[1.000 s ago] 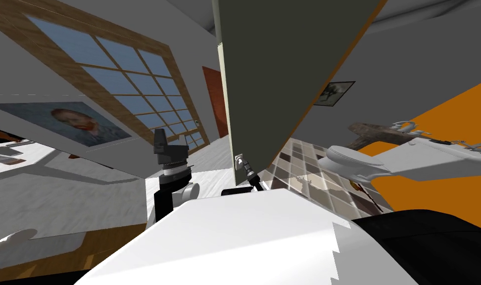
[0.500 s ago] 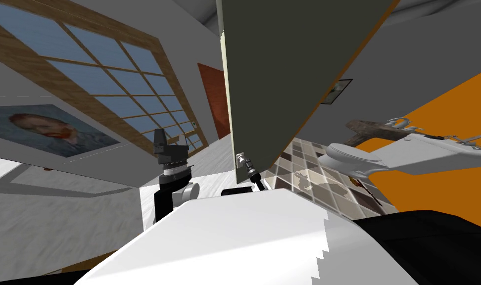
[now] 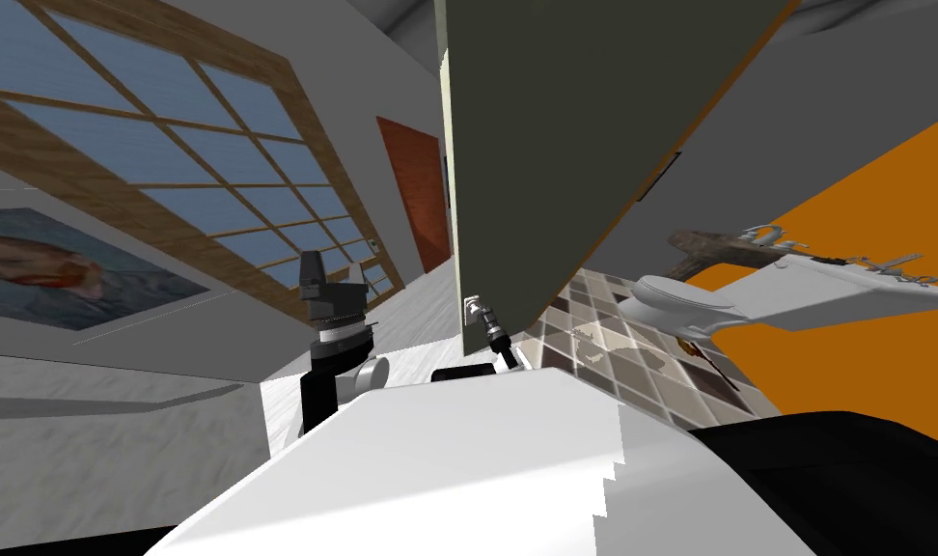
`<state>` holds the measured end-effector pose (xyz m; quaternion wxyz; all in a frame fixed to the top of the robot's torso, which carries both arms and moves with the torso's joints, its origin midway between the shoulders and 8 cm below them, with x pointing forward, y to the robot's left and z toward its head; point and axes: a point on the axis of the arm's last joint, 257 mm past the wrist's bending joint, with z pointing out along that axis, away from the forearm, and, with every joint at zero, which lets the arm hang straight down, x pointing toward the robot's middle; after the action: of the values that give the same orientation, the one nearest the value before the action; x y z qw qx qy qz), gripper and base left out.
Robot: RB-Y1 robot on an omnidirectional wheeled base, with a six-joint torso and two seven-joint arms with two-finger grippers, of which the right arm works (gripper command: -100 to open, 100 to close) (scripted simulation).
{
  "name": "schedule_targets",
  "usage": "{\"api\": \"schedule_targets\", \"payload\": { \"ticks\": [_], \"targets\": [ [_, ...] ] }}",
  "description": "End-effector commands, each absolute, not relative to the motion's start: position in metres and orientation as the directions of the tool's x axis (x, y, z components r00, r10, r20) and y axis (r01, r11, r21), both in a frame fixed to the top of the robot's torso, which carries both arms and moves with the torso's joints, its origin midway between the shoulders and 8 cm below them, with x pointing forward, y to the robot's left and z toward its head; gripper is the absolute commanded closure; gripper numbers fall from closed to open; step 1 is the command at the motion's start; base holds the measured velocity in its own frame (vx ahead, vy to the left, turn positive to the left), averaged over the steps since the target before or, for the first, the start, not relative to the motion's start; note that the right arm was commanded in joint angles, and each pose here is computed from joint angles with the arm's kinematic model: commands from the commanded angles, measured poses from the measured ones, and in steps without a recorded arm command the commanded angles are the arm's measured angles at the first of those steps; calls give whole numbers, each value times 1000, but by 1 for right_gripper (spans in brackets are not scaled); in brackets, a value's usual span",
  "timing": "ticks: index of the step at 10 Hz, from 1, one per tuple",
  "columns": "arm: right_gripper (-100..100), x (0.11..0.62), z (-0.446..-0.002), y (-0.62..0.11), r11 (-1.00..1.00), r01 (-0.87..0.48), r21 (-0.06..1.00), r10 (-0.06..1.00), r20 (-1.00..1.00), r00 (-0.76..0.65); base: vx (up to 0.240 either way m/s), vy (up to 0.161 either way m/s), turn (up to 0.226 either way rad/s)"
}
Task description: Push the door open
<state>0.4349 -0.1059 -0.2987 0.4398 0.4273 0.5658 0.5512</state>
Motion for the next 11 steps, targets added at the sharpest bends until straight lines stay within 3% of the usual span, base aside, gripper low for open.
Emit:
{"api": "schedule_targets", "payload": {
  "ticks": [1, 2, 3, 8, 9, 11],
  "targets": [
    [100, 435, -300, -117, 42, 0, 999, 970, -41, -241, 148, 124, -85],
    [100, 436, -301, -124, 50, 1, 999, 971, -48, -232, 119, 136, -73],
    [-100, 430, -304, -124, 58, 5, 998, 968, -55, -245, -79, 35, -50],
    [-100, 418, -299, -112, 19, 2, 1000, 966, -17, -257, -244, -35, 0],
    [-100, 420, -301, -115, 28, 3, 1000, 966, -27, -257, -116, -6, -2],
    [-100, 423, -303, -120, 51, -1, 999, 964, -49, -261, 140, 53, 19]
  ]
}}
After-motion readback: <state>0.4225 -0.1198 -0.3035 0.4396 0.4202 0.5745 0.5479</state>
